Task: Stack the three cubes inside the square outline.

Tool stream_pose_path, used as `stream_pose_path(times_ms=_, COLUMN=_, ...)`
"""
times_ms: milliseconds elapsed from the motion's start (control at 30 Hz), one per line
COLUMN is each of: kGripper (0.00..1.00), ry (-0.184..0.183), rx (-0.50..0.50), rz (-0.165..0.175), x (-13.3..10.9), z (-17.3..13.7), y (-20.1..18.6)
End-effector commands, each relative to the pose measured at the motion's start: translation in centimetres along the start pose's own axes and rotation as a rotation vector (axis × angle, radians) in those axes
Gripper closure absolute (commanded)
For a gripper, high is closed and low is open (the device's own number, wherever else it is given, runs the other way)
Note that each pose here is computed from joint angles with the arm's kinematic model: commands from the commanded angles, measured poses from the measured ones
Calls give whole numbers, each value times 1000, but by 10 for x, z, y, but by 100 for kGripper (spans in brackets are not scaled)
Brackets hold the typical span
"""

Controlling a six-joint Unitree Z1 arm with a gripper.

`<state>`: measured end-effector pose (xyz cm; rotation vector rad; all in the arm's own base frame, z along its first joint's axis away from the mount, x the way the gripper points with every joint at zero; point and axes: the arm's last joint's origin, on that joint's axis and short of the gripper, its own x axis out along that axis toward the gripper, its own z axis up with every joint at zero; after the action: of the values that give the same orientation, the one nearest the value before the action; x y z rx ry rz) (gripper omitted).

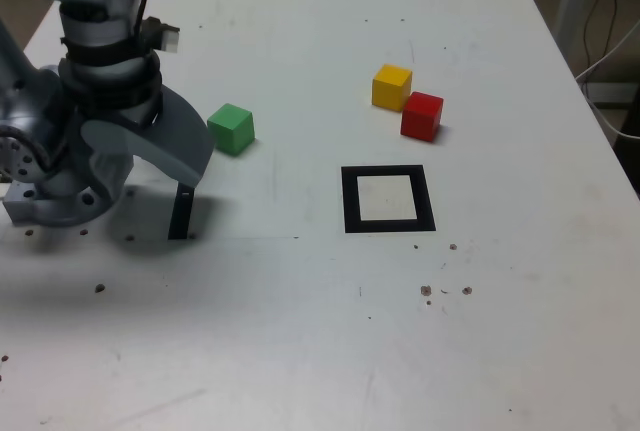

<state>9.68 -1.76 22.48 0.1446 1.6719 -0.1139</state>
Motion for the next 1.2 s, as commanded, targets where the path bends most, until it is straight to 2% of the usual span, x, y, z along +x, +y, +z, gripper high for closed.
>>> stream_pose_path(times_ms=0, kGripper=0, ry=-11, rx=-1, rz=-1, x=-1, z=-1, y=0)
stream_pose_path(times_ms=400, kGripper=0, ry=-25, rx=-1, rz=-3, x=-5, z=1, y=0)
stream_pose_path(times_ms=700, kGripper=0, ry=-29, rx=11, rz=-4, x=-27, z=12, y=0)
stream_pose_path(times_ms=833, kGripper=0, ry=-37, rx=35, rz=25, x=-47, z=36, y=1)
stream_pose_path(times_ms=1000, kGripper=0, ry=-89, rx=53, rz=67, x=-80, z=80, y=12)
stream_pose_path(times_ms=1167, kGripper=1, ry=-113, rx=58, rz=90, x=-115, z=116, y=31)
